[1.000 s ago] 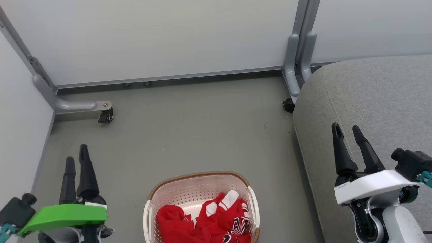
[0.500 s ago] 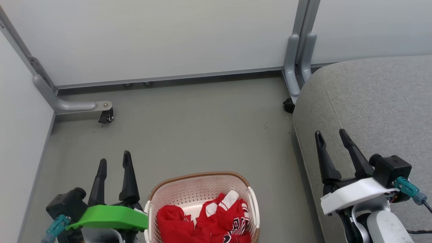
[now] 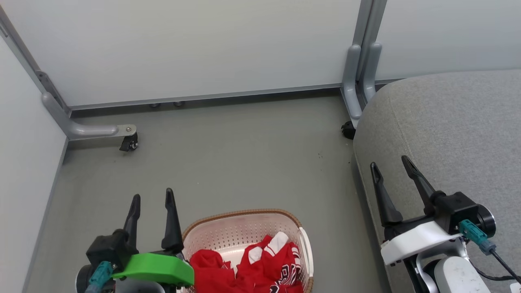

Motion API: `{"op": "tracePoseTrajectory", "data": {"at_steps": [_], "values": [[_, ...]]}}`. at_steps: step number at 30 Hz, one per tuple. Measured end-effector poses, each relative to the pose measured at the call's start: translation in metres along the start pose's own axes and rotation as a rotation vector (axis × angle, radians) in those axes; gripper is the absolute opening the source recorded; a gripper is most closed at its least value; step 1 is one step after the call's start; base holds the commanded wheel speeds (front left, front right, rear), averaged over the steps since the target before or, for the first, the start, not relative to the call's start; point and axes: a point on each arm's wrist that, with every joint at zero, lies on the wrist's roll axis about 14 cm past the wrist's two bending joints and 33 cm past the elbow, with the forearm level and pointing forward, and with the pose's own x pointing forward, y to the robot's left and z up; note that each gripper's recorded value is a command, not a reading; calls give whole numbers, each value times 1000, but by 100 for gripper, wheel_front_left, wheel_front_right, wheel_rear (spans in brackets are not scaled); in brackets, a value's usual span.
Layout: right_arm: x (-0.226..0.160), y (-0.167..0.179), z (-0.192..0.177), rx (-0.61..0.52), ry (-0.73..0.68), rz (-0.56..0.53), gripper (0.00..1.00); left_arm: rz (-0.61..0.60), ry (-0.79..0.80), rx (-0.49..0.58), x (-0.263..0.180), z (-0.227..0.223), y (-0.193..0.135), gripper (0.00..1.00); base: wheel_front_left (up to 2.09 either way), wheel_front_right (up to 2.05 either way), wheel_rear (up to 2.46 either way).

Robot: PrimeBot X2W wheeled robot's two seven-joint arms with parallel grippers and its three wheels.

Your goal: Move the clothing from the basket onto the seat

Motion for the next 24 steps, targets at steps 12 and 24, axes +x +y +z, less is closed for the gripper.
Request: {"op": "tracePoseTrajectory", "data": {"at_steps": [12, 24], "values": [[-1, 8, 2, -79, -14, 26, 100, -38, 18, 105, -8, -13, -9, 100, 0, 0, 0], [-4, 15, 4, -132, -33, 48, 100, -56, -16, 121, -13, -6, -8, 100, 0, 0, 0]]}}
